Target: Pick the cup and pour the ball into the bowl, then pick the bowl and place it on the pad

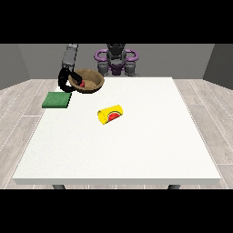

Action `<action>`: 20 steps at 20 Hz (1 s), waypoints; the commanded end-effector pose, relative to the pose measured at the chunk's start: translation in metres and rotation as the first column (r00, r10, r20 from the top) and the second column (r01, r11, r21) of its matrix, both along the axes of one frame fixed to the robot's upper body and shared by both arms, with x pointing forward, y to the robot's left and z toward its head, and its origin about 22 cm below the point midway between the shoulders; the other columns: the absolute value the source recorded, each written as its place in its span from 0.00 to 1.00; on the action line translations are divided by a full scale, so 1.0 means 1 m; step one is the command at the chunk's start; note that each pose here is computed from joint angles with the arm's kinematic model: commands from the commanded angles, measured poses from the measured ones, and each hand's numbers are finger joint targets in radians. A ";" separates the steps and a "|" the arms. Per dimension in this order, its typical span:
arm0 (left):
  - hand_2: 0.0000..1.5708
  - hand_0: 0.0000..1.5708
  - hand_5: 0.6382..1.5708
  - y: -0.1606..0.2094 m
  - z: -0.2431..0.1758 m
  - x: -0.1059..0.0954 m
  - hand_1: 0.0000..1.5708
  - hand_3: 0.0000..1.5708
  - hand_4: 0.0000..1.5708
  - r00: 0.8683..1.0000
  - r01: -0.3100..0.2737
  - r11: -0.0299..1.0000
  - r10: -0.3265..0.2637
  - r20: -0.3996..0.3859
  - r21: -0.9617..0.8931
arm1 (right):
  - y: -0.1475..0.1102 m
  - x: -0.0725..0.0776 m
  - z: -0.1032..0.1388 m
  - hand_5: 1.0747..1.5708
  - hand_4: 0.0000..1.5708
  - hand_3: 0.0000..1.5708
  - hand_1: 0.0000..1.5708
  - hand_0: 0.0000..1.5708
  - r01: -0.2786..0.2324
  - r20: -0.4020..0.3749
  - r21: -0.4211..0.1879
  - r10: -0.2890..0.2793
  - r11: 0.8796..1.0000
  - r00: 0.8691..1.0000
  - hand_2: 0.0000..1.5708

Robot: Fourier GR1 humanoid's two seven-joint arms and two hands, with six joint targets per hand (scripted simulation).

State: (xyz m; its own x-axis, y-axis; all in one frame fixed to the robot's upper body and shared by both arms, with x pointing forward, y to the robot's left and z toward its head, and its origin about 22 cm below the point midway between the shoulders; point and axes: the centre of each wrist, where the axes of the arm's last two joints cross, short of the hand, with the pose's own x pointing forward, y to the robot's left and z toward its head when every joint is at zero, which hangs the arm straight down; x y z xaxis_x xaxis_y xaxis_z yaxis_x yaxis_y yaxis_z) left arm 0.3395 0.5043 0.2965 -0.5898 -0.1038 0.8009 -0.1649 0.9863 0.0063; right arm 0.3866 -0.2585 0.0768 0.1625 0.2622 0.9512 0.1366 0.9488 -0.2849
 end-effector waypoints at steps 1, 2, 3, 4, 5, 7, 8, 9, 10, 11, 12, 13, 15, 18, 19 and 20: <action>0.00 0.00 0.97 0.007 0.011 -0.009 0.00 0.00 0.00 0.999 -0.041 0.999 0.041 0.013 0.024 | -0.011 0.003 0.002 0.90 0.83 1.00 1.00 1.00 0.001 -0.015 -0.006 -0.001 1.000 1.000 1.00; 0.00 0.00 0.97 0.009 -0.008 -0.007 0.00 0.00 0.00 0.999 -0.033 0.999 0.033 0.014 0.022 | -0.025 0.003 0.012 0.90 0.83 1.00 1.00 1.00 -0.005 -0.003 -0.026 0.005 1.000 1.000 1.00; 0.00 0.00 0.97 0.014 0.005 -0.014 0.00 0.00 0.00 0.999 -0.006 1.000 0.004 0.044 0.025 | -0.042 0.005 0.017 0.90 0.83 1.00 1.00 1.00 0.021 0.019 -0.017 -0.021 1.000 1.000 1.00; 0.00 0.00 0.96 -0.003 0.007 -0.002 0.00 0.00 0.00 1.000 -0.016 1.000 0.015 0.021 0.025 | -0.026 0.003 -0.005 0.90 0.83 1.00 1.00 1.00 0.002 0.002 -0.036 -0.002 0.999 1.000 1.00; 0.00 0.00 0.96 0.003 0.010 -0.006 0.00 0.00 0.00 0.999 -0.026 0.999 0.025 0.034 0.027 | -0.033 0.004 0.002 0.90 0.83 1.00 1.00 1.00 0.005 -0.006 -0.037 -0.005 0.999 1.000 1.00; 0.00 0.00 0.96 -0.007 0.032 -0.007 0.00 0.00 0.00 0.996 -0.036 0.999 0.033 0.078 0.036 | -0.053 0.004 0.005 0.90 0.83 1.00 1.00 1.00 0.008 0.041 -0.095 -0.004 0.995 0.999 1.00; 0.00 0.00 0.97 -0.023 0.019 0.005 0.00 0.00 0.00 0.997 -0.011 0.999 0.008 0.072 0.043 | -0.073 0.004 0.007 0.89 0.82 1.00 1.00 1.00 0.029 0.030 -0.072 -0.027 0.997 0.999 1.00; 0.00 0.00 0.96 -0.004 0.026 -0.009 0.00 0.00 0.00 0.997 -0.013 0.999 0.011 0.074 0.035 | -0.096 -0.001 0.015 0.90 0.83 1.00 1.00 1.00 0.026 0.033 -0.085 -0.023 0.996 0.999 1.00; 0.00 0.00 0.96 -0.016 0.019 0.000 0.00 0.00 0.00 0.997 0.003 0.999 -0.006 0.081 0.033 | -0.089 0.003 0.014 0.91 0.83 1.00 1.00 1.00 0.057 0.067 -0.072 -0.052 0.996 0.996 1.00; 0.00 0.00 0.96 -0.031 0.022 0.008 0.00 0.00 0.00 0.999 0.006 0.999 -0.008 0.052 0.032 | -0.114 0.001 0.020 0.92 0.83 1.00 1.00 1.00 0.066 0.056 -0.066 -0.062 0.996 0.997 1.00; 0.00 0.00 0.96 -0.019 0.027 -0.001 0.00 0.00 0.00 0.996 -0.037 0.998 0.034 0.079 0.041 | -0.118 -0.001 0.026 0.93 0.83 1.00 1.00 1.00 0.028 0.066 -0.063 -0.024 0.998 0.998 1.00; 0.00 0.00 0.96 -0.016 0.040 -0.007 0.00 0.00 0.00 0.997 -0.015 0.999 0.012 0.074 0.035 | -0.135 -0.003 0.035 0.92 0.83 1.00 1.00 1.00 0.055 0.093 -0.060 -0.050 0.997 0.994 1.00; 0.00 0.00 0.96 0.001 0.058 -0.025 0.00 0.00 0.00 0.989 -0.043 0.998 0.038 0.146 0.035 | -0.147 -0.009 0.034 0.93 0.82 0.78 1.00 1.00 0.072 0.166 -0.033 -0.065 0.997 0.984 1.00; 0.00 0.00 0.96 -0.008 0.036 -0.016 0.00 0.00 0.00 0.992 -0.022 0.997 0.014 0.123 0.070 | -0.162 -0.014 0.024 0.93 0.83 0.71 1.00 1.00 0.080 0.125 0.019 -0.082 0.997 0.989 1.00; 0.00 0.00 0.96 -0.005 0.025 -0.013 0.00 0.00 0.01 0.993 -0.031 0.997 0.023 0.112 0.069 | -0.143 -0.008 0.019 0.94 0.83 0.64 1.00 1.00 0.062 0.118 0.014 -0.063 0.998 0.991 1.00; 0.00 0.00 0.96 -0.025 0.056 -0.014 0.00 0.00 0.09 0.984 -0.024 0.997 0.011 0.178 0.070 | -0.168 -0.009 0.034 0.94 0.82 0.60 1.00 1.00 0.091 0.181 0.032 -0.096 0.995 0.979 1.00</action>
